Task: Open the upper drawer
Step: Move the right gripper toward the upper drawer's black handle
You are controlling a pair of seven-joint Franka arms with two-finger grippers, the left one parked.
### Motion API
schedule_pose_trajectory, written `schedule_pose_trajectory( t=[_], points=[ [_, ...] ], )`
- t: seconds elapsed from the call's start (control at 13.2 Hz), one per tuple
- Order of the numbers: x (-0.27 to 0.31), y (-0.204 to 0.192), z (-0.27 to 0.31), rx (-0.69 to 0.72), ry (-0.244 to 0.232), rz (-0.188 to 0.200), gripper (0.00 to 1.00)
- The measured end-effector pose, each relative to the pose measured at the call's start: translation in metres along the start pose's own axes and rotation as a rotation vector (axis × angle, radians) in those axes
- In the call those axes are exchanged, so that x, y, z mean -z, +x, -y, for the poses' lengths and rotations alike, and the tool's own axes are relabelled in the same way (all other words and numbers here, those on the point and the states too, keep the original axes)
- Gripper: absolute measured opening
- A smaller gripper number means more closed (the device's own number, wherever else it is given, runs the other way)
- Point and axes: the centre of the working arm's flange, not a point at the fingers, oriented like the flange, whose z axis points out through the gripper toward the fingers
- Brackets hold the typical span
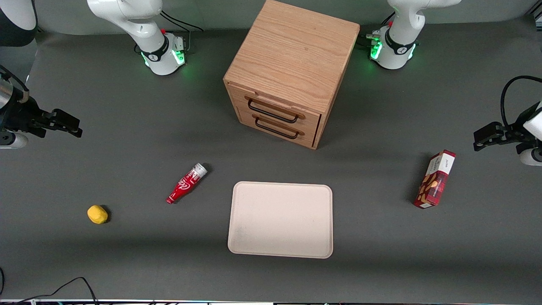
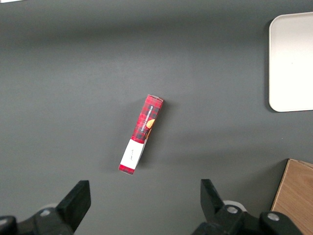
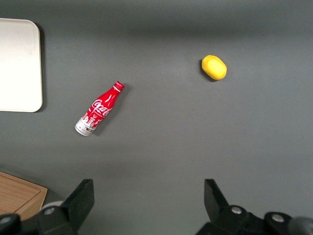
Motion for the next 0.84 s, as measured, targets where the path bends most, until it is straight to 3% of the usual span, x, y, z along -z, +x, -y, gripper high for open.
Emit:
schedule_pose_trajectory(
  t=[0.46,0.68,0.84],
  points=[
    [0.001,0.000,0.009,0.023,0.004,-0.005,1.00],
    [0.007,0.000,0.069,0.132,0.030,-0.026,1.00],
    [0.005,-0.002,0.119,0.215,0.077,-0.020,1.00]
  ],
)
